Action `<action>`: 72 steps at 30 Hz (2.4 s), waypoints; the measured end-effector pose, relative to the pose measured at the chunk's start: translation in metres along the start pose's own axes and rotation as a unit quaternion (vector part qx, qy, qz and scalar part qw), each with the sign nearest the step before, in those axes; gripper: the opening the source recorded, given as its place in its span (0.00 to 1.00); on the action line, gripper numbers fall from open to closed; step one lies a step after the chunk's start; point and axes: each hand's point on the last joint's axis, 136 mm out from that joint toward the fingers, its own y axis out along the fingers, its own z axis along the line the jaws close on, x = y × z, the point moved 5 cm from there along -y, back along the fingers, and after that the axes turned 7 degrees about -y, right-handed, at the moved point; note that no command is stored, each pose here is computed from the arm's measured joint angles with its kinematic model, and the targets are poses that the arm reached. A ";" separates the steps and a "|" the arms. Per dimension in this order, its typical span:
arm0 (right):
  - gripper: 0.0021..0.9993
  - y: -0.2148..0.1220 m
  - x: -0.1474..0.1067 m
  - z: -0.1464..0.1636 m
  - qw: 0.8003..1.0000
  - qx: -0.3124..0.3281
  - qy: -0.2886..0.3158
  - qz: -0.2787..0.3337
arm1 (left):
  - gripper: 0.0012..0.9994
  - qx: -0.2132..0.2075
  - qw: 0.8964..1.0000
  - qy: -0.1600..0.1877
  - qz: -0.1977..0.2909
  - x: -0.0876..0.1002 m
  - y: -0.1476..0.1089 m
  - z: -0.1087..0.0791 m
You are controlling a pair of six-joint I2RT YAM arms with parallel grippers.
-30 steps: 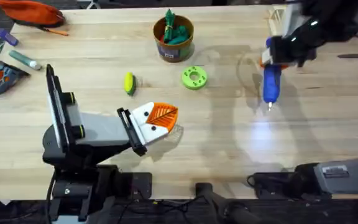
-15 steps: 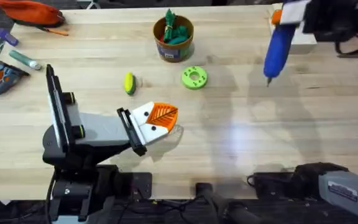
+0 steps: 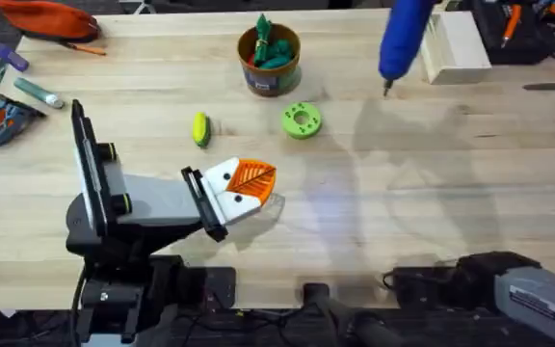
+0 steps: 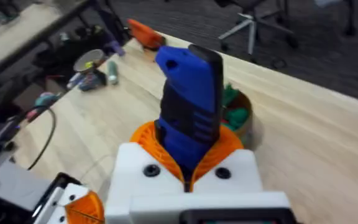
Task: Pick up the gripper from the table and insert it into the empty holder that is missing its gripper. Then pick up a screw, insert it into the mounting hole, and use the screwdriver to tighten it. Finally, clean up the table by picking up the vegetable and placing it into the bucket.
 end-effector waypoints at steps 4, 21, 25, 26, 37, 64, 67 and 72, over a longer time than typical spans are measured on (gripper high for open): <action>0.02 0.010 0.011 0.026 0.998 0.056 -0.035 -0.023 | 0.01 0.000 1.000 0.000 0.000 0.000 0.000 0.000; 0.02 0.014 0.049 0.118 0.946 0.247 -0.165 -0.128 | 0.01 0.000 1.000 0.000 0.000 0.000 0.000 0.000; 0.02 0.015 0.045 0.130 0.927 0.301 -0.182 -0.130 | 0.01 0.000 1.000 0.000 0.000 0.000 0.000 0.000; 0.02 0.018 0.043 0.132 0.924 0.312 -0.181 -0.126 | 0.01 0.000 1.000 0.000 0.000 0.000 0.000 0.000; 0.02 0.055 0.026 0.171 0.864 0.433 -0.217 -0.138 | 0.01 0.000 1.000 0.000 0.000 0.000 0.000 0.000; 0.02 0.057 -0.017 0.174 0.833 0.462 -0.221 -0.207 | 0.01 0.000 1.000 0.000 0.000 0.000 0.000 0.000; 0.02 0.057 -0.019 0.174 0.839 0.467 -0.201 -0.195 | 0.01 0.000 1.000 0.000 0.000 0.000 0.000 0.000; 0.02 0.057 -0.020 0.181 0.837 0.477 -0.187 -0.189 | 0.01 0.000 1.000 0.000 0.000 0.000 0.000 0.000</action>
